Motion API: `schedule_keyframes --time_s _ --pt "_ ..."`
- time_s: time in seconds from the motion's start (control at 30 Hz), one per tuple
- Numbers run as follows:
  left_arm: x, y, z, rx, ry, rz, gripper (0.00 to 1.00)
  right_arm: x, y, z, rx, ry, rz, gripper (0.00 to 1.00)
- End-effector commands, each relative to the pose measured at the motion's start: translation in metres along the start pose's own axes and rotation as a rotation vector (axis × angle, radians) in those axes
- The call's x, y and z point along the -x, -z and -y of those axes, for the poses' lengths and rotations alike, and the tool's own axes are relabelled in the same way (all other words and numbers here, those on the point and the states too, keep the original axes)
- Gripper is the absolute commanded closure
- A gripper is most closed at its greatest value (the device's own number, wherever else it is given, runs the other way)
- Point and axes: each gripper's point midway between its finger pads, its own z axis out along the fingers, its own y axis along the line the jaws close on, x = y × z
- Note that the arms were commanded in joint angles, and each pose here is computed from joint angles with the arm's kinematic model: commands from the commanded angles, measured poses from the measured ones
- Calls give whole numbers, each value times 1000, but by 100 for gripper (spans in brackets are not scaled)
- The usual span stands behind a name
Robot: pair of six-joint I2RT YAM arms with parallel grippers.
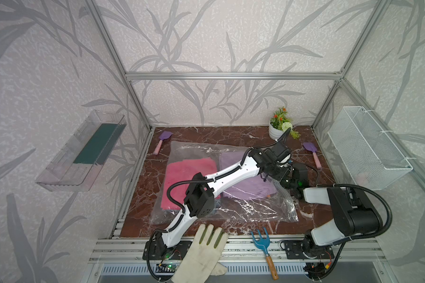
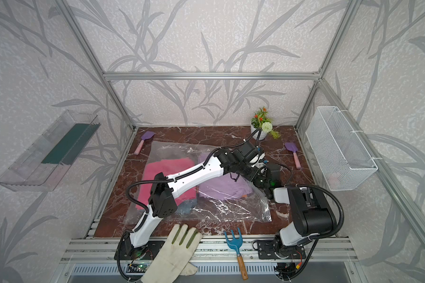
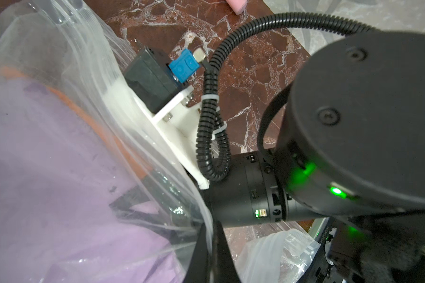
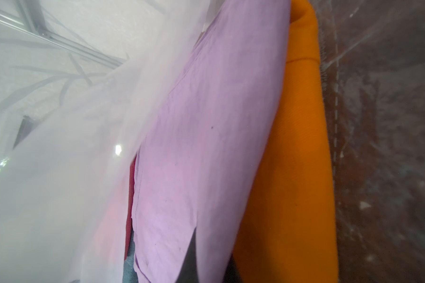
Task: Take the trousers out of the vacuum bag
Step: Take out the trousers from the vacuum bag.
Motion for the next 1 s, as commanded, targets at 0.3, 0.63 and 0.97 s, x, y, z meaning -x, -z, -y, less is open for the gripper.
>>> schedule_keyframes --time_s 0.3,0.63,0.97 --pt "-3 5 4 12 -7 9 100 17 39 -13 -30 86 95 95" --pt "-1 -4 -6 26 33 10 100 20 62 -11 -98 87 139 95" --pt "-6 -18 -27 96 63 -1 100 23 89 2 -205 77 195 95"
